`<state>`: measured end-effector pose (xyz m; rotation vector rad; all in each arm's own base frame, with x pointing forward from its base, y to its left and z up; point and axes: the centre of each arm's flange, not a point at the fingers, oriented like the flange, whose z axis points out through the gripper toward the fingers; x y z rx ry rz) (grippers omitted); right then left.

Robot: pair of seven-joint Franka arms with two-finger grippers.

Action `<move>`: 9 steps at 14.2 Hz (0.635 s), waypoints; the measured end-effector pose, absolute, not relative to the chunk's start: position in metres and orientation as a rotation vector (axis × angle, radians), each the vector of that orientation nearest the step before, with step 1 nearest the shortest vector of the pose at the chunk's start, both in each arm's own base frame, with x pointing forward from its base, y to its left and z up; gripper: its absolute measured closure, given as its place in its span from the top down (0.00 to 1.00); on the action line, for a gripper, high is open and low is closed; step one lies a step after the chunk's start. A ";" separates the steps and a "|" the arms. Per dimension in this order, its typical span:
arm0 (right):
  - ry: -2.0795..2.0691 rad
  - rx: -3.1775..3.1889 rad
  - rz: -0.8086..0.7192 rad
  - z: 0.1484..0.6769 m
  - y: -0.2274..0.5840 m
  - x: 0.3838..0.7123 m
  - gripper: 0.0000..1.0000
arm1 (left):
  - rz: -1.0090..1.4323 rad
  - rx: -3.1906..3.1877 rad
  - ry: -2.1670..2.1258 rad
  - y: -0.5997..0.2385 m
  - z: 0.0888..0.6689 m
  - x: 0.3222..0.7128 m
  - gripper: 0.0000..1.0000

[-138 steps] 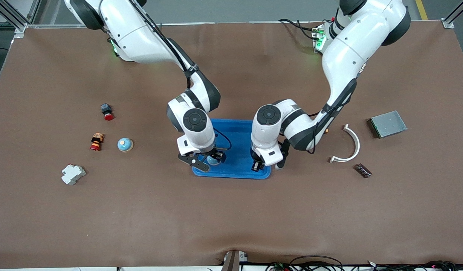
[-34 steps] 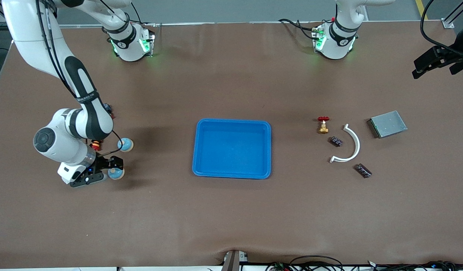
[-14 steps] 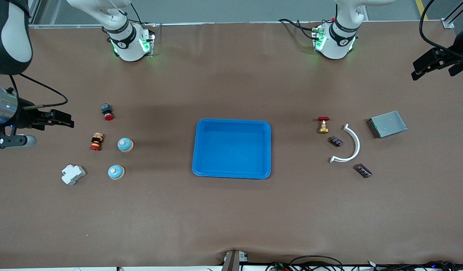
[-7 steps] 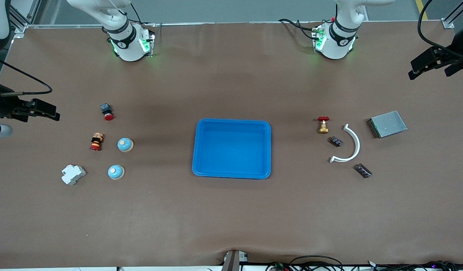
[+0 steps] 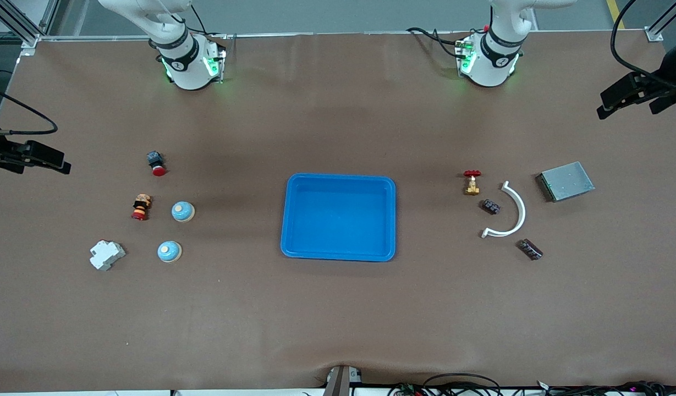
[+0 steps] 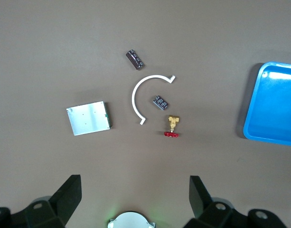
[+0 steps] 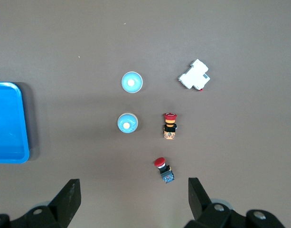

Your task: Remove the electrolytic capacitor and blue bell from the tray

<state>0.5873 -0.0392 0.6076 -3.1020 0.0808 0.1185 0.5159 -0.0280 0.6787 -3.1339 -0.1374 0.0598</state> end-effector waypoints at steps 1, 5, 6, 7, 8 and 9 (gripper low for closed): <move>0.106 -3.102 0.118 0.610 -0.045 0.585 1.00 | 0.055 -3.134 -0.138 -0.028 0.681 0.515 1.00; 0.150 -3.103 0.099 0.620 -0.059 0.578 1.00 | 0.052 -3.134 -0.149 -0.025 0.682 0.513 1.00; 0.152 -3.103 0.095 0.622 -0.059 0.577 1.00 | 0.058 -3.133 -0.159 -0.022 0.681 0.513 1.00; 0.155 -3.103 0.094 0.623 -0.060 0.576 1.00 | 0.070 -3.132 -0.169 -0.019 0.679 0.513 1.00; 0.157 -3.103 0.093 0.623 -0.060 0.576 1.00 | 0.087 -3.130 -0.176 -0.016 0.674 0.513 1.00; 0.159 -3.103 0.093 0.623 -0.060 0.576 1.00 | 0.104 -3.129 -0.178 -0.016 0.669 0.513 1.00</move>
